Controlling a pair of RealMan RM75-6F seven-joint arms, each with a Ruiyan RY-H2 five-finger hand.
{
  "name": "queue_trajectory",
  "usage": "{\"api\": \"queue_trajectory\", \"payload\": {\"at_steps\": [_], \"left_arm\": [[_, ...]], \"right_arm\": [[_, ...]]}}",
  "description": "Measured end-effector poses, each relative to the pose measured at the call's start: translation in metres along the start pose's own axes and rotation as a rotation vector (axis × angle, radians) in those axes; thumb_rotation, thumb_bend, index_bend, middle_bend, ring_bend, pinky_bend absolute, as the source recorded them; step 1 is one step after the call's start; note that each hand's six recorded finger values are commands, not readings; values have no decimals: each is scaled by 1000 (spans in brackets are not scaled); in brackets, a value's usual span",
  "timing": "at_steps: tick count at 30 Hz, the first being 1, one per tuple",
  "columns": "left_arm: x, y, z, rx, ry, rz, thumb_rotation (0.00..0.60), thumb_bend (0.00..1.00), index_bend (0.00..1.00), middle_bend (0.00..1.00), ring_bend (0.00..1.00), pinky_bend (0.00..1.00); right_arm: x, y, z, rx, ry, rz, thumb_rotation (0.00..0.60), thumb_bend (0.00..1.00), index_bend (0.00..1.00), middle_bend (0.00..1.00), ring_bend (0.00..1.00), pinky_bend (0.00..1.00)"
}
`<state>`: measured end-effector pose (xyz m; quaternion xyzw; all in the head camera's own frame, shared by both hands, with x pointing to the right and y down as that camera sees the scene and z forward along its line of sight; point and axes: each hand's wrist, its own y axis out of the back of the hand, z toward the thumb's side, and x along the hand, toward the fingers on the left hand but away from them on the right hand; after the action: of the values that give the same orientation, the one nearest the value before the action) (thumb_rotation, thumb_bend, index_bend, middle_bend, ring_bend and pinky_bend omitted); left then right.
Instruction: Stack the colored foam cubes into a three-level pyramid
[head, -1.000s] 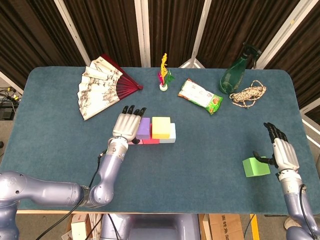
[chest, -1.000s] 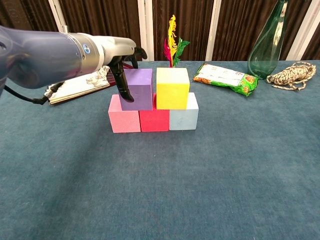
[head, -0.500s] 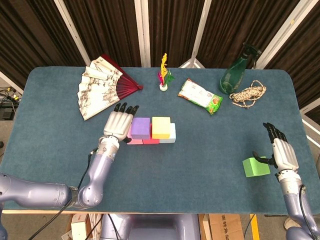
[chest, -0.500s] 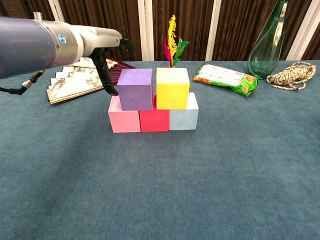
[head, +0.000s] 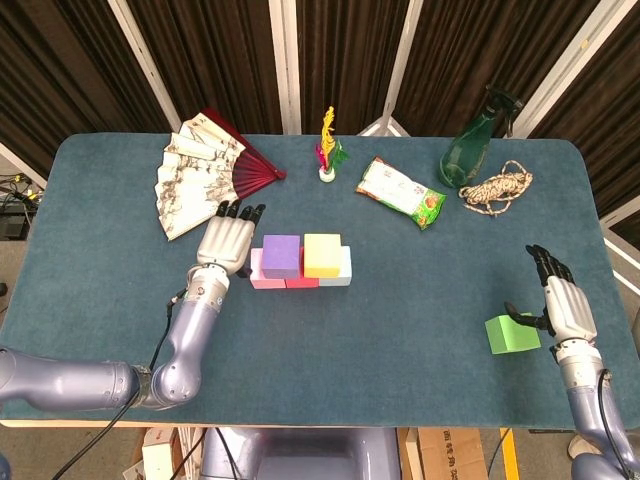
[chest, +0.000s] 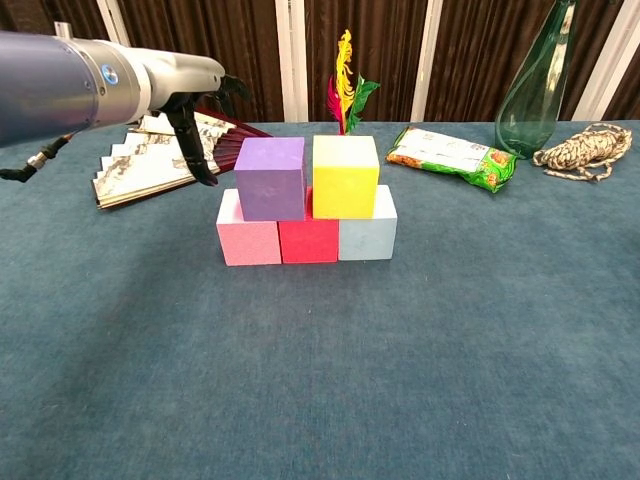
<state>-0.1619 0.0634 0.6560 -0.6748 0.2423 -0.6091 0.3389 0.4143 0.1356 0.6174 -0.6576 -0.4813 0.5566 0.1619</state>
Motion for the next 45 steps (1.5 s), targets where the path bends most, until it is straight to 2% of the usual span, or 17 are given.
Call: {"api": "queue_trajectory", "payload": {"at_steps": [24,34,45], "left_arm": [[7,-7,21,-30,-38,12,600,203,0,114,0,29],[5,-9,15,-11,-34,3,600,203,0,114,0,29],[9,-1,-2,-2,0,25,600,222,0,115,0,29]], "right_arm": [[0,0,-2,-3,-7,4,600,323,0,0,0,0],[0,0,-2,0,-7,4,600,323,0,0,0,0],[0,0,-2,-3,-9,3,600,324,0,0,0,0]]}}
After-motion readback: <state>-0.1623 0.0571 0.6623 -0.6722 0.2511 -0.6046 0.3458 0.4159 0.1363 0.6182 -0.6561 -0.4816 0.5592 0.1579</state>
